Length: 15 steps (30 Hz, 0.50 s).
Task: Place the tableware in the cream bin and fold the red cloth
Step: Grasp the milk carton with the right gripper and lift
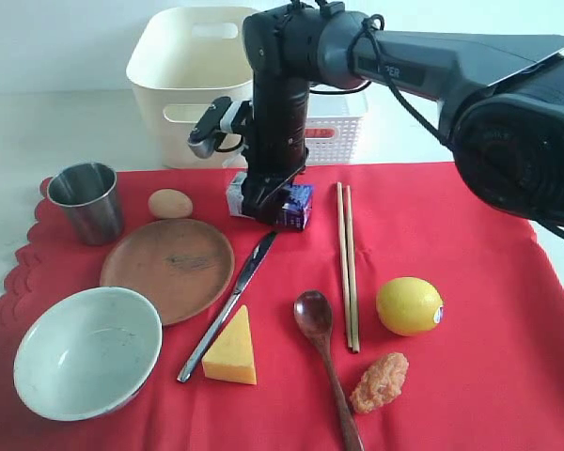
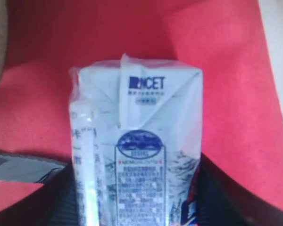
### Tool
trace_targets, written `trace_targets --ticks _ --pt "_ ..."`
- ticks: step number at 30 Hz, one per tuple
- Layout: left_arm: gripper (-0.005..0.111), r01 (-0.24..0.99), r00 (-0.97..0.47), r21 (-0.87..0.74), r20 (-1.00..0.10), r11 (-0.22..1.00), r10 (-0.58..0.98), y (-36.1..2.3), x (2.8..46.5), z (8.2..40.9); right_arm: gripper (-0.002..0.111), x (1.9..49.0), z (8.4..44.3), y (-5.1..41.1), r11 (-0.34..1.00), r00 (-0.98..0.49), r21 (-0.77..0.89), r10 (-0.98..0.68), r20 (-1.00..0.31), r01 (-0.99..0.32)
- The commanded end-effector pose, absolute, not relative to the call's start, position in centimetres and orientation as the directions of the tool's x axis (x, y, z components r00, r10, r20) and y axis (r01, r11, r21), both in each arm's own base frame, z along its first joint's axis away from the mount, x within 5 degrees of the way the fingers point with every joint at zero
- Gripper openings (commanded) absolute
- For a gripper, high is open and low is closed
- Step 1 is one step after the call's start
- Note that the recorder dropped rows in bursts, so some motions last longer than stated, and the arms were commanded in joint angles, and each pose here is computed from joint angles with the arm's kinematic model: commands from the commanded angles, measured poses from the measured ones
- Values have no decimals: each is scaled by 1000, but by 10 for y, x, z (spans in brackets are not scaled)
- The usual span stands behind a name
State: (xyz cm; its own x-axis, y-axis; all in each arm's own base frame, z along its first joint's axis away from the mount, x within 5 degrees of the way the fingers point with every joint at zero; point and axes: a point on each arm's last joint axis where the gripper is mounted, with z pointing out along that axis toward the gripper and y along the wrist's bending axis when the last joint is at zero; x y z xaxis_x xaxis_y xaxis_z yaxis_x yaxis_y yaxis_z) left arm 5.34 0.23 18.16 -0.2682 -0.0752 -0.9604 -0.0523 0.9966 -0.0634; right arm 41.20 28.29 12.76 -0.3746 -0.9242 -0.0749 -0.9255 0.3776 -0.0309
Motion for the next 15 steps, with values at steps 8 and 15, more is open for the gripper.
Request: trace_targets --ticks 8,15 --pt "0 -52 -259 -63 -963 997 -74 2 53 181 0 411 157 279 464 -456 -59 -883 -109 -884" --pt "0 -52 -259 -63 -963 997 -74 2 53 181 0 406 208 276 471 -445 -97 -872 -203 -877"
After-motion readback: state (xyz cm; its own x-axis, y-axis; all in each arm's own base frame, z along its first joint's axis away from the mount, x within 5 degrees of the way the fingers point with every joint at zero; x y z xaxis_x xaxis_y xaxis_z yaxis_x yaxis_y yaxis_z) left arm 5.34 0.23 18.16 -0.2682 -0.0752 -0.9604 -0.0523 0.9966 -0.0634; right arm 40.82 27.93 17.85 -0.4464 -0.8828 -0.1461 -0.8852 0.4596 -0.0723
